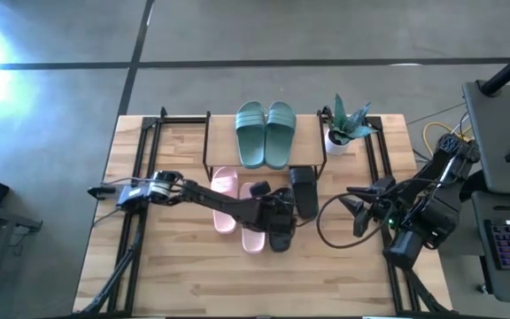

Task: Pick and place slides into the shelf
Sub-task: Move the left black slide to the right of the right pink slide, then adjust the slides under the shelf

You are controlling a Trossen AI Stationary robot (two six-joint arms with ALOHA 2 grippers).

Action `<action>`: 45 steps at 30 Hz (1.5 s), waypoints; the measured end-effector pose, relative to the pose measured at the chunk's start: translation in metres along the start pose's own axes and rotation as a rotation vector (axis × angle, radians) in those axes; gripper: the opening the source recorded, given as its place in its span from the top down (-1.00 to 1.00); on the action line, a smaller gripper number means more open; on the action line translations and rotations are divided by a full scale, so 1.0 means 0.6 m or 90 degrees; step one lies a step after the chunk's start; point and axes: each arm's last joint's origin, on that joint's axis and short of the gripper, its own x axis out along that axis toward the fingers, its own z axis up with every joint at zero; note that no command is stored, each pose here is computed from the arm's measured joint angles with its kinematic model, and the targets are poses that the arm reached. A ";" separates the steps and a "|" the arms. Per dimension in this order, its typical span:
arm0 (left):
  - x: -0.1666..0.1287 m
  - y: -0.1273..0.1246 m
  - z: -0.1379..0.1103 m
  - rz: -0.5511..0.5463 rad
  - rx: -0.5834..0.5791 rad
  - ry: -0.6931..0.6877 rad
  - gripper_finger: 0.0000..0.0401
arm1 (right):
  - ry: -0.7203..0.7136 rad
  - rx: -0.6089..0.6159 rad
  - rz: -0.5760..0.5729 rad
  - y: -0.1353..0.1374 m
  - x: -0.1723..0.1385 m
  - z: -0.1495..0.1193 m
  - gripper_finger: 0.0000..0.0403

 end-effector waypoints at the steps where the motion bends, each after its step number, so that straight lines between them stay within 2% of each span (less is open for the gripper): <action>1: 0.001 0.001 0.000 0.001 0.000 0.001 0.48 | 0.005 0.001 -0.001 0.000 0.000 0.000 0.09; 7: -0.003 0.005 0.005 0.004 -0.003 -0.001 0.23 | 0.026 0.002 -0.005 0.000 0.000 -0.002 0.09; 16: -0.018 0.006 0.004 -0.068 0.003 0.040 -0.06 | 0.028 0.000 -0.006 0.000 0.001 -0.003 0.09; 22: -0.076 0.025 0.023 -0.095 -0.013 0.003 -0.12 | 0.051 -0.003 -0.013 -0.001 0.002 -0.008 0.09; 27: -0.151 0.048 0.040 -0.217 -0.052 -0.007 -0.11 | 0.121 -0.011 -0.034 0.003 0.004 -0.021 0.09; 30: -0.210 0.057 0.039 -0.307 -0.103 -0.003 -0.05 | 0.216 -0.014 -0.069 0.007 0.011 -0.041 0.13; 33: -0.260 0.052 0.016 -0.330 -0.109 -0.010 0.13 | 0.285 0.001 -0.079 0.016 0.022 -0.072 0.25; 40: -0.316 0.013 -0.079 -0.340 -0.167 0.065 0.91 | 0.350 0.029 0.061 0.046 0.054 -0.143 0.81; 42: -0.330 0.001 -0.108 -0.341 -0.200 0.089 0.95 | 0.358 0.045 0.087 0.048 0.065 -0.160 0.92; 45: -0.344 -0.020 -0.145 -0.343 -0.250 0.121 0.94 | 0.381 0.080 0.113 0.048 0.085 -0.184 0.93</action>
